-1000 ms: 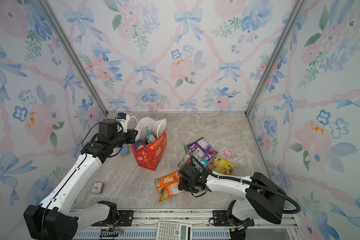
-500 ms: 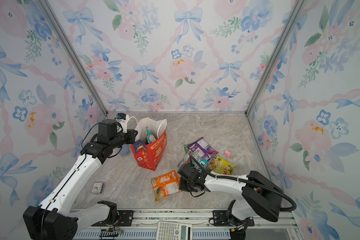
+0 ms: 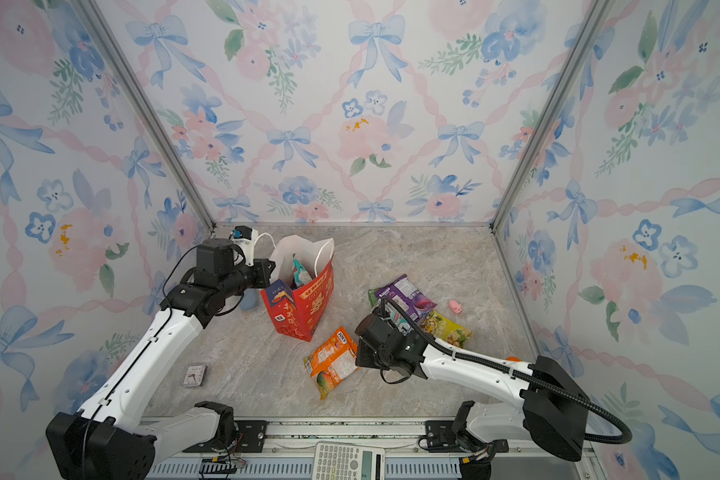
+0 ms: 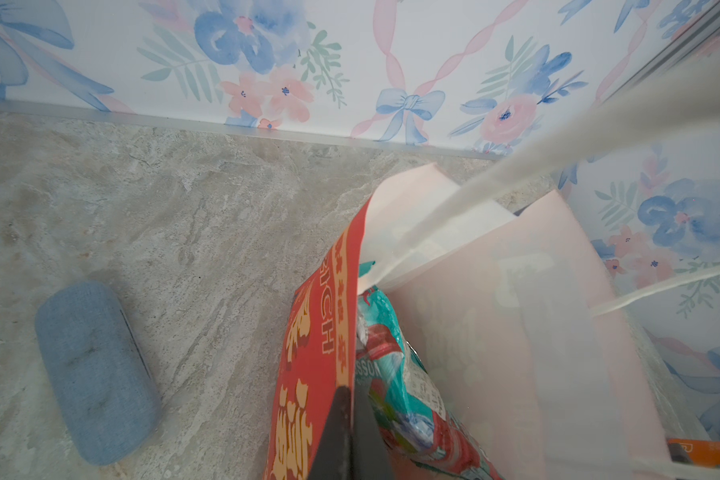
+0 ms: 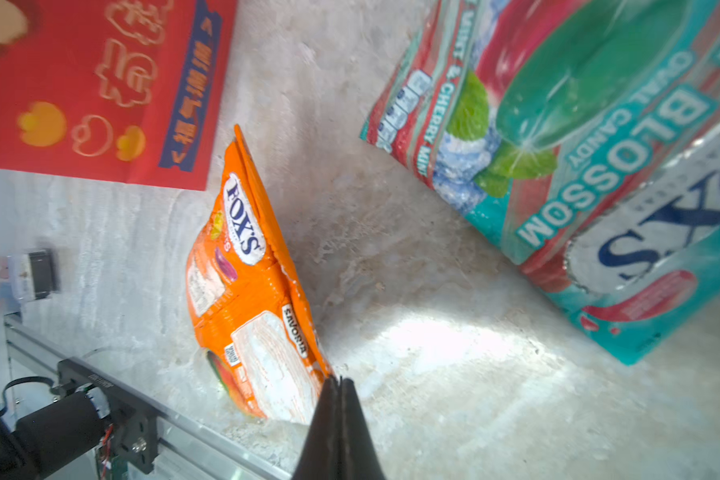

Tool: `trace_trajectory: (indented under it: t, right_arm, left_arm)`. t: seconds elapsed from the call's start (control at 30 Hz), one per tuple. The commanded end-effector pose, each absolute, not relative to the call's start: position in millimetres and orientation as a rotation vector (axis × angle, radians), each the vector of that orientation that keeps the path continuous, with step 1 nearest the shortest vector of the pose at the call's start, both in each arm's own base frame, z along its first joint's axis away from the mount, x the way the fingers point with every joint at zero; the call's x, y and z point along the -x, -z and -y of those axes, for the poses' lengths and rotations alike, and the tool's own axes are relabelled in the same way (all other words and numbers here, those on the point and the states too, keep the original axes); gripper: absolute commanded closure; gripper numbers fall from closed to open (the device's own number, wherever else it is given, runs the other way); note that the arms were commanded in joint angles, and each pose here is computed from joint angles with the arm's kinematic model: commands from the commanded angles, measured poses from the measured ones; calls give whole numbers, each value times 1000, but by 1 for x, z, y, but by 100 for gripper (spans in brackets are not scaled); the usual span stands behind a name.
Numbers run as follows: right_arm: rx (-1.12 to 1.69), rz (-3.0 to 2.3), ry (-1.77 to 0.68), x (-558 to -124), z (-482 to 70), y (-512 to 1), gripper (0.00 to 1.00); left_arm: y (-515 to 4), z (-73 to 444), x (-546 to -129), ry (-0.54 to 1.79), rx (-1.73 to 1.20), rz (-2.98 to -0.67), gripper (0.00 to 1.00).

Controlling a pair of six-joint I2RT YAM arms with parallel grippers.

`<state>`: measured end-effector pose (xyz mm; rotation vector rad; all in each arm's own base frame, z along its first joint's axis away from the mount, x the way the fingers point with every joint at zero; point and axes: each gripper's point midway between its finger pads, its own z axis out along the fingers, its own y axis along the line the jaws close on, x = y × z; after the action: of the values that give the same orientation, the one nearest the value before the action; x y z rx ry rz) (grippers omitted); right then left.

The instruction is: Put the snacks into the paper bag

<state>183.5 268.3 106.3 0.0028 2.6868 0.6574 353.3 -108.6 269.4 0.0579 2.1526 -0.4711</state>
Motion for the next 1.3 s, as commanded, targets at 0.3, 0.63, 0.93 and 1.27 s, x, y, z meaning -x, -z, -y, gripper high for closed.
trace_trajectory:
  t: [0.3, 0.63, 0.93, 1.27]
  right_arm:
    - [91, -2515, -727, -203, -285, -194, 100]
    - [117, -2416, -762, -217, -295, -239, 100]
    - [116, -2325, -755, -232, -294, -272, 100]
    - [204, -2515, -601, -219, -288, -222, 82]
  left_arm:
    - [-288, 109, -352, 497, -72, -2090, 100]
    - [-286, 112, -353, 508, -76, -2096, 100]
    - [-287, 113, -353, 516, -80, -2094, 100]
    - [-288, 113, -353, 518, -82, -2094, 100]
